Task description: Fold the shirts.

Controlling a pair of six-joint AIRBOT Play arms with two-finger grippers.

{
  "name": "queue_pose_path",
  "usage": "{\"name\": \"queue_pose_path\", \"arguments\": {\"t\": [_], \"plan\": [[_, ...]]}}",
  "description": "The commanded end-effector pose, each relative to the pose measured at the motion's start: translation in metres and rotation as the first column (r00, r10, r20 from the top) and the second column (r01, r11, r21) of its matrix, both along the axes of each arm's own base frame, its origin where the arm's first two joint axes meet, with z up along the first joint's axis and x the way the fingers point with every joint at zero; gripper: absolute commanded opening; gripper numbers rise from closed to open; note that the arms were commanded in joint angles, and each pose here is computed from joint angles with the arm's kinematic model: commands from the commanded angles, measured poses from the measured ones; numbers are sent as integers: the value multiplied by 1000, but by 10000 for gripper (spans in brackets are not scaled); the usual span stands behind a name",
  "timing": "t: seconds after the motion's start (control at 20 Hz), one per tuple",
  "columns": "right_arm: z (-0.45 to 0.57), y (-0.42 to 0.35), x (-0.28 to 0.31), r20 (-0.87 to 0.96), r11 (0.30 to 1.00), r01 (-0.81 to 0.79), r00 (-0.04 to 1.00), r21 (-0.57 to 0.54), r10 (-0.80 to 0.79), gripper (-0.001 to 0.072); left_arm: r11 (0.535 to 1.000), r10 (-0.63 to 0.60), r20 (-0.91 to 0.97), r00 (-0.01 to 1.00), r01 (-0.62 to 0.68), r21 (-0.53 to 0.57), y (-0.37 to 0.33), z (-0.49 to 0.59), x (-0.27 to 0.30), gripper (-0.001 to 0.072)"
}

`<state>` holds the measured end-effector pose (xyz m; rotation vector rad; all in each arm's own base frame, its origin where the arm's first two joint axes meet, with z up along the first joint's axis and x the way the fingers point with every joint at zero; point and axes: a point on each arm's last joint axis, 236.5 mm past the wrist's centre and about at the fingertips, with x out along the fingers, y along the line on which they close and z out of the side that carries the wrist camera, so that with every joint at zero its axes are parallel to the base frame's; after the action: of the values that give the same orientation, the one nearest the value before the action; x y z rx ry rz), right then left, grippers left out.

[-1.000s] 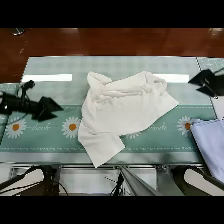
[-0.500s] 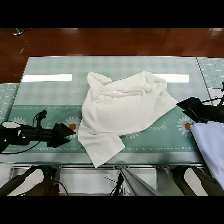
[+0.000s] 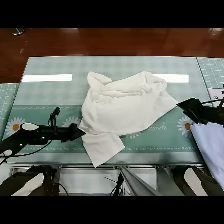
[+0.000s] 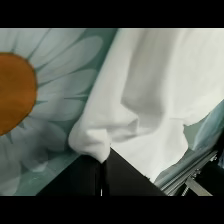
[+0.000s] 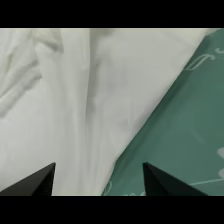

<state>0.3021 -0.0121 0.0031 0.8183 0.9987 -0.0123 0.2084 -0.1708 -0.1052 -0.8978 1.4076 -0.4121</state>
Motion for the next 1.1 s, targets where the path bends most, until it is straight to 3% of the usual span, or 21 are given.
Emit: {"name": "queue_pose_path", "arguments": {"t": [0.0, 0.35, 0.9, 0.95, 1.0, 1.05], "plan": [[-19, -38, 9, -35, 988, 152, 988, -12, -153, 617, 997, -38, 31, 999, 40, -65, -13, 17, 2, 16], [-83, -25, 36, -225, 985, 73, 974, 159, -36, 617, 997, -21, 79, 997, 26, -71, -9, 32, 23, 17], [-111, 5, 101, -247, 982, -85, 961, 168, 126, 615, 997, -19, 77, 997, 25, -71, -9, 31, 23, 17], [-113, 11, 106, -243, 982, -100, 960, 162, 138, 531, 997, -19, 77, 997, 25, -71, -9, 31, 23, 17], [-113, 15, 110, -237, 981, -117, 960, 154, 151, 341, 997, -19, 77, 997, 24, -71, -9, 31, 23, 17], [-111, 19, 114, -220, 979, -149, 959, 141, 178, 35, 997, -19, 77, 997, 25, -71, -9, 31, 23, 17]]}}
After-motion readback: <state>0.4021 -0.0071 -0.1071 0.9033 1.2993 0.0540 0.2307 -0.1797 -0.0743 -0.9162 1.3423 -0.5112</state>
